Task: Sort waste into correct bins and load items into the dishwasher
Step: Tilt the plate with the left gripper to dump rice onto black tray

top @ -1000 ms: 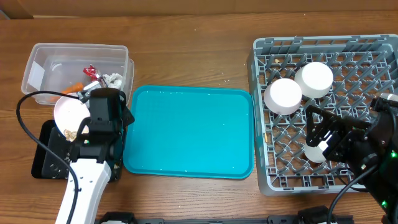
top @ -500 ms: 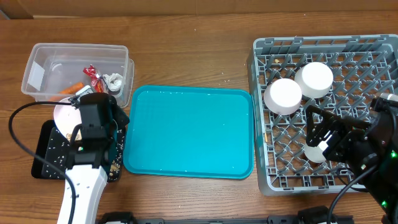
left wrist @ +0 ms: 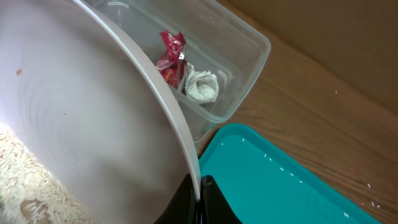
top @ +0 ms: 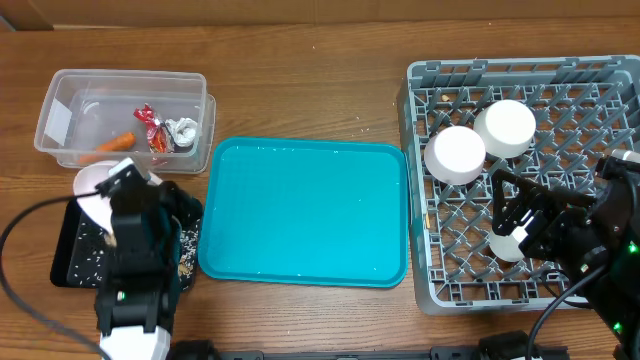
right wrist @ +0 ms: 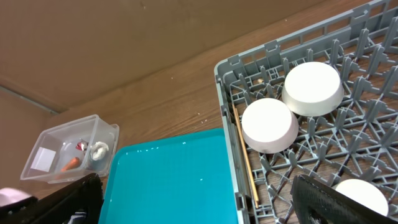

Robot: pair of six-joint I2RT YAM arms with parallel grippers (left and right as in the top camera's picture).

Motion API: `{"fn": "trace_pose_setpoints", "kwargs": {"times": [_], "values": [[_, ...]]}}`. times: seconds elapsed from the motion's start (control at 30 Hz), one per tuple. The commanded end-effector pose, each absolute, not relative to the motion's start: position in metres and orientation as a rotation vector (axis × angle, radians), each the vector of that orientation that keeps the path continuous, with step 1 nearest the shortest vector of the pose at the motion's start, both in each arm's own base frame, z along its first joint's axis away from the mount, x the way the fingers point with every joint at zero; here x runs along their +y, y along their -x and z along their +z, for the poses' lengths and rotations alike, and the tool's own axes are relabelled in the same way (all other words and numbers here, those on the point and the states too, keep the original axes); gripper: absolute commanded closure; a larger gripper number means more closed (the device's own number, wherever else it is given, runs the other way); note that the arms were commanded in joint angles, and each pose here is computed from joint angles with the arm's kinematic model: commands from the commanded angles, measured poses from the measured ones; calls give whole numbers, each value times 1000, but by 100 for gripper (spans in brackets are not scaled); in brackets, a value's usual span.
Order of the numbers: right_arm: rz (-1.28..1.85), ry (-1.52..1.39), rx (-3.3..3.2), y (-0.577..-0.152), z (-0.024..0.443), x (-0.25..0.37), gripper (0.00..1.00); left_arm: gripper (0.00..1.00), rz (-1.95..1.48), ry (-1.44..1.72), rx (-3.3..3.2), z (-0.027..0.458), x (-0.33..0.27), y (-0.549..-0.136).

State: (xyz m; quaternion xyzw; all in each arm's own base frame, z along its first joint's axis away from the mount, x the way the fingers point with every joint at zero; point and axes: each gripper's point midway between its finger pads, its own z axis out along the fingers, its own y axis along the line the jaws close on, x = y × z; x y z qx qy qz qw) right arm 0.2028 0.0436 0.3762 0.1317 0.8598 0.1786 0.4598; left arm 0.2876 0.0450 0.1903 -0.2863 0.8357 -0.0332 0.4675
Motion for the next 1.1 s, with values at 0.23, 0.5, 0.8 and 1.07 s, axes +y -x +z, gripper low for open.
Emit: {"fn": "trace_pose_setpoints", "kwargs": {"times": [0.23,0.5,0.8,1.07], "values": [[433,-330,2099,-202,381,41,0,96,-157,847,1977,182,60,-271],[433,-329,2100,-202,380,41,0,96,-157,703,1992,189,52,-277],[433,-330,2100,-202,380,41,0,96,-220,617,1947,198,43,-284],[433,-330,2100,-202,380,41,0,96,-95,576,1943,198,56,-281]]}}
